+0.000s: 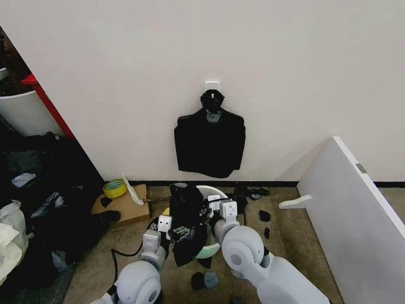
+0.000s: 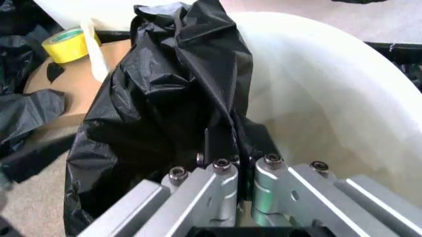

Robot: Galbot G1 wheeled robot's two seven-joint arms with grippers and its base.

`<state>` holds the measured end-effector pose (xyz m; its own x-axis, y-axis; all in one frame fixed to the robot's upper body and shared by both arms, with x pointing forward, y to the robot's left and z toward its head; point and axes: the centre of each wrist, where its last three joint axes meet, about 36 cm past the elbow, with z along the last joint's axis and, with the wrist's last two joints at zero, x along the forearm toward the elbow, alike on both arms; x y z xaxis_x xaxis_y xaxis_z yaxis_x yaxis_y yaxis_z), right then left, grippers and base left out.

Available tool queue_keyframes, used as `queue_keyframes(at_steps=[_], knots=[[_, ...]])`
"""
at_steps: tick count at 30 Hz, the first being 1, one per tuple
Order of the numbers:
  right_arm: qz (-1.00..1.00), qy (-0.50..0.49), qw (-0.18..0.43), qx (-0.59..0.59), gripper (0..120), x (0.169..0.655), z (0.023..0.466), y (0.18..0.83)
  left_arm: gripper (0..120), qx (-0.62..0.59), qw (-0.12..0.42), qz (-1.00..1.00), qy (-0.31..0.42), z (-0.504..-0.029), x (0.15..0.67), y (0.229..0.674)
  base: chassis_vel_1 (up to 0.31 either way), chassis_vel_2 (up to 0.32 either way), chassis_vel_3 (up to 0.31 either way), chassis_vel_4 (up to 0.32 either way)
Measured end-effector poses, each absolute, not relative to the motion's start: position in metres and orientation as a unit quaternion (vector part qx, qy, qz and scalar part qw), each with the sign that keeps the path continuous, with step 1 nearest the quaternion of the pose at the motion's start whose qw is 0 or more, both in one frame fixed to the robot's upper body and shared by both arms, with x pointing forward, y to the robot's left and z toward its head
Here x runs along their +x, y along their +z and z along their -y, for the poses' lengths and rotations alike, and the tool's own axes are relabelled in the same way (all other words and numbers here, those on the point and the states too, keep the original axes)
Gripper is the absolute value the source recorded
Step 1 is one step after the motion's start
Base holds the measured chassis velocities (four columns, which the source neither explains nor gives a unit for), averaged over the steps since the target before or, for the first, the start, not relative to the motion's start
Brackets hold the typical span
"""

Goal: Place the garbage bag over the trash bin.

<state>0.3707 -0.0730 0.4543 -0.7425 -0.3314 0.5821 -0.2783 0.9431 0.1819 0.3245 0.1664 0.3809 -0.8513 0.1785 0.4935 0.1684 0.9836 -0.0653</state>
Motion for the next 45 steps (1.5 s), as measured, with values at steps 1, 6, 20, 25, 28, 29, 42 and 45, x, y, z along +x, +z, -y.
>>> queue_keyframes(at_steps=[1,6,20,25,28,29,42,45], knots=[[0.933,-0.043,0.319,0.163,0,0.371,0.073,0.455,98,-0.085,0.266,0.96,0.016,-0.165,0.327,0.38,0.0,0.0,0.0,0.0],[0.932,-0.047,0.319,0.164,0,0.37,0.072,0.456,88,-0.069,0.281,0.957,0.026,-0.164,0.334,0.377,0.0,0.0,0.0,0.0],[0.931,-0.046,0.32,0.169,0,0.365,0.071,0.457,36,-0.042,0.292,0.953,0.064,-0.161,0.348,0.374,0.0,0.0,0.0,0.0],[0.931,-0.046,0.321,0.169,0,0.364,0.071,0.456,21,-0.035,0.295,0.952,0.073,-0.161,0.349,0.376,0.0,0.0,0.0,0.0],[0.931,-0.046,0.321,0.17,0,0.363,0.072,0.457,7,-0.03,0.296,0.952,0.076,-0.162,0.35,0.376,0.0,0.0,0.0,0.0],[0.931,-0.046,0.321,0.17,0,0.363,0.072,0.457,7,-0.03,0.296,0.952,0.076,-0.162,0.35,0.376,0.0,0.0,0.0,0.0],[0.934,-0.045,0.311,0.172,0,0.356,0.079,0.464,3,0.015,0.264,0.959,0.101,-0.176,0.355,0.378,0.0,0.0,0.0,0.0],[0.935,-0.049,0.306,0.172,0,0.354,0.087,0.471,3,0.037,0.243,0.962,0.116,-0.186,0.354,0.383,0.0,0.0,0.0,0.0]])
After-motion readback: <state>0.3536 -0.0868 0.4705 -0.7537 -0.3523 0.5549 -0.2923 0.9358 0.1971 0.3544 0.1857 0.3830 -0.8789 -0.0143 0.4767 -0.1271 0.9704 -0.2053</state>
